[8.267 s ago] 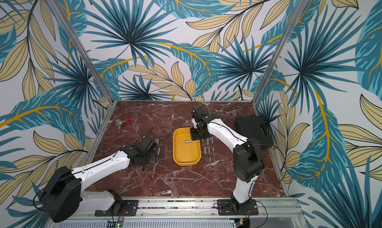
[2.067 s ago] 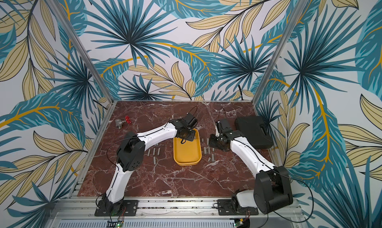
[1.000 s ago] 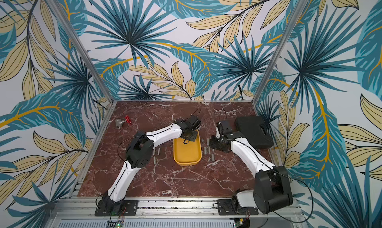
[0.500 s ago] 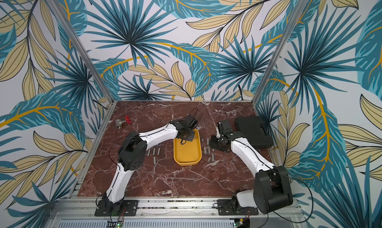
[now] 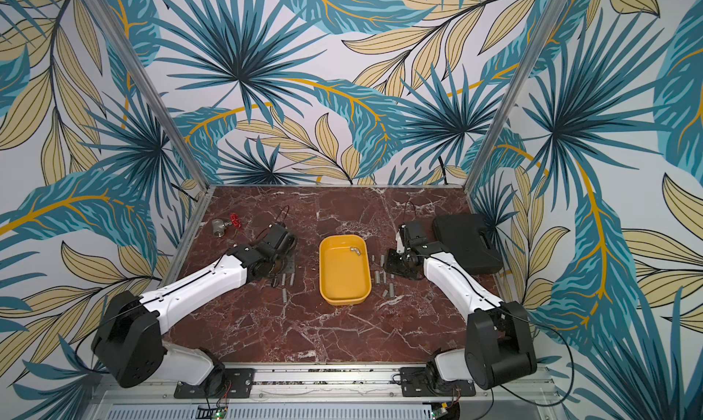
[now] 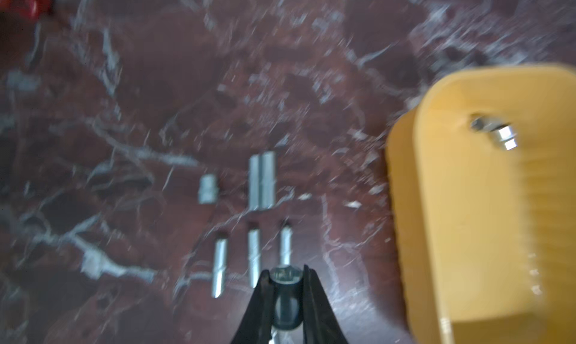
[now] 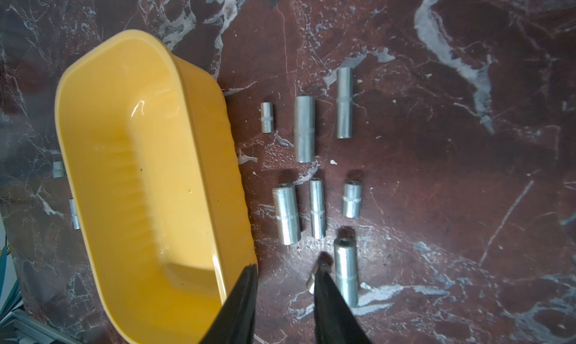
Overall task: Take out the socket from the storage box
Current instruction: Place the socket head at the center of the board.
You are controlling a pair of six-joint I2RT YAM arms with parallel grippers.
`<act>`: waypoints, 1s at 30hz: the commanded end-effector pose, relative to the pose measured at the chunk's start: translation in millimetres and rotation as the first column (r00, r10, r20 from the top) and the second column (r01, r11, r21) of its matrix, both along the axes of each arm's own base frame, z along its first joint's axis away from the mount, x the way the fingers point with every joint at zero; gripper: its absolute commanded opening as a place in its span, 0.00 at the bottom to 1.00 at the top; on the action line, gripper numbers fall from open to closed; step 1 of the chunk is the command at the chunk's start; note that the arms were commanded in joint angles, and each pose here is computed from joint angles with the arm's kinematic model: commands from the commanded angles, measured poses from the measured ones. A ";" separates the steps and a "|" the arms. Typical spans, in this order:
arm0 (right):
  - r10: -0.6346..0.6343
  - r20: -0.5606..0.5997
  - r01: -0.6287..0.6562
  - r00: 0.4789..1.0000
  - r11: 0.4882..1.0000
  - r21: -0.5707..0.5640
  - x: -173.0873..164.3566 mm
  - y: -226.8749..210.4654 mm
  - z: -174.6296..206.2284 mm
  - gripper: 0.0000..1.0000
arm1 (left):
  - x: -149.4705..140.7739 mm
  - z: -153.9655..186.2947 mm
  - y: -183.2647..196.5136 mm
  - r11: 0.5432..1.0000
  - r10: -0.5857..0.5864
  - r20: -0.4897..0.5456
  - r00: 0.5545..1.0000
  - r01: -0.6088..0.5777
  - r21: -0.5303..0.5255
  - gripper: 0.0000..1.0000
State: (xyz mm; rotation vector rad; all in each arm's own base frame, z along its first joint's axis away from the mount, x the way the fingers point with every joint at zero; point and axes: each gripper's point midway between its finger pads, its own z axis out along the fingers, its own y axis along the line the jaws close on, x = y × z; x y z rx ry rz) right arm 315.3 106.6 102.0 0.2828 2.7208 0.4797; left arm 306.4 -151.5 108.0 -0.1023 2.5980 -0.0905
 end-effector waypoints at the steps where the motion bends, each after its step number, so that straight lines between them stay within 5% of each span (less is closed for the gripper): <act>1: -0.002 -0.019 0.002 1.000 1.000 0.023 0.1 3.6 -6.7 0.33 | -27.1 -20.8 24.9 0.996 0.089 -0.047 0.995 -0.090 -0.013 0.13; 14: 0.005 -0.031 -0.004 1.000 0.999 0.043 -0.7 7.5 -9.6 0.33 | -56.0 -81.2 41.1 0.990 0.134 -0.185 0.974 -0.139 -0.017 0.13; 30: 0.005 -0.031 -0.004 1.000 0.999 0.042 -1.2 7.1 -9.0 0.33 | -48.4 -89.2 35.1 0.993 0.112 -0.208 0.972 -0.117 -0.011 0.16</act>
